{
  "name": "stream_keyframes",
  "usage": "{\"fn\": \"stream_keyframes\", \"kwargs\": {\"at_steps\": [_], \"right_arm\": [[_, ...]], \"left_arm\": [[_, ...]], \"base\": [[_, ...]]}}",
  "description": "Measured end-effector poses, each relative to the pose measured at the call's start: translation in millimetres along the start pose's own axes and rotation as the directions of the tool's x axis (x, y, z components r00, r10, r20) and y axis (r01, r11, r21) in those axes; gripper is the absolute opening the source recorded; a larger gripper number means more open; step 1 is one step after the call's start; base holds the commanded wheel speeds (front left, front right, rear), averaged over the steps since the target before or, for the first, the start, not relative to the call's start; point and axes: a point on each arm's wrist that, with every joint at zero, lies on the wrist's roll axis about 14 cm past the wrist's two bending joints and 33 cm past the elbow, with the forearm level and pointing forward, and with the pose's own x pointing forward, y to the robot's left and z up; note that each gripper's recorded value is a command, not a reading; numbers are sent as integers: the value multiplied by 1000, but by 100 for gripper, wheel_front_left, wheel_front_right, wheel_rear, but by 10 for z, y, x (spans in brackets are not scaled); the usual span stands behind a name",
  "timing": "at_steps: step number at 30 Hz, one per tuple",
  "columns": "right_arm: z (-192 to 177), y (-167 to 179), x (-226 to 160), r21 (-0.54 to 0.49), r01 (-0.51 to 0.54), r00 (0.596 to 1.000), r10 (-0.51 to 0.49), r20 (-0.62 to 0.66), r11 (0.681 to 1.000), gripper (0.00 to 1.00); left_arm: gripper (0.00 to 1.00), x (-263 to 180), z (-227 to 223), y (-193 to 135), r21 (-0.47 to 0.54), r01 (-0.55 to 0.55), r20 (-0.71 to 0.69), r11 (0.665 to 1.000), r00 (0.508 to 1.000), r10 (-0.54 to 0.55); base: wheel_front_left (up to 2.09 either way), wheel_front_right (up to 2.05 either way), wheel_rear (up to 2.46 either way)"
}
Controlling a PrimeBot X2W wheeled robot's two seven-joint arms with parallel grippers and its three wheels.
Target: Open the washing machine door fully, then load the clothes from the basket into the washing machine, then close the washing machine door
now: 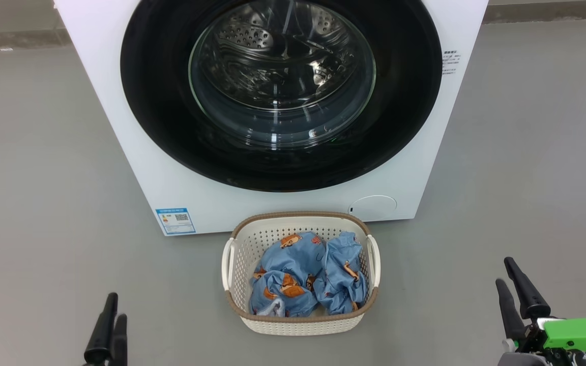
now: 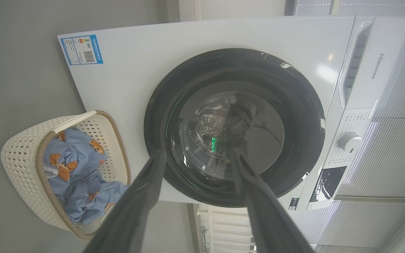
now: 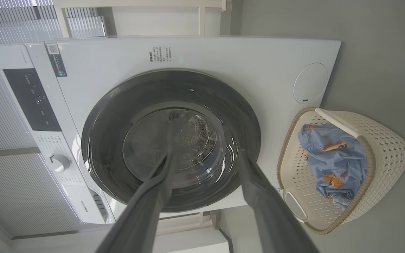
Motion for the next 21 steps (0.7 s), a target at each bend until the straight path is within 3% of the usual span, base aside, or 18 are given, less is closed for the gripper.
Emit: {"fn": "stream_keyframes", "kwargs": {"at_steps": [21], "right_arm": [[-58,136,32,-6,-41,999,41,11,999,100]], "left_arm": [[100,20,-39,-73,6,22,21,1000,1000,-23]], "base": [[0,0,0]]}}
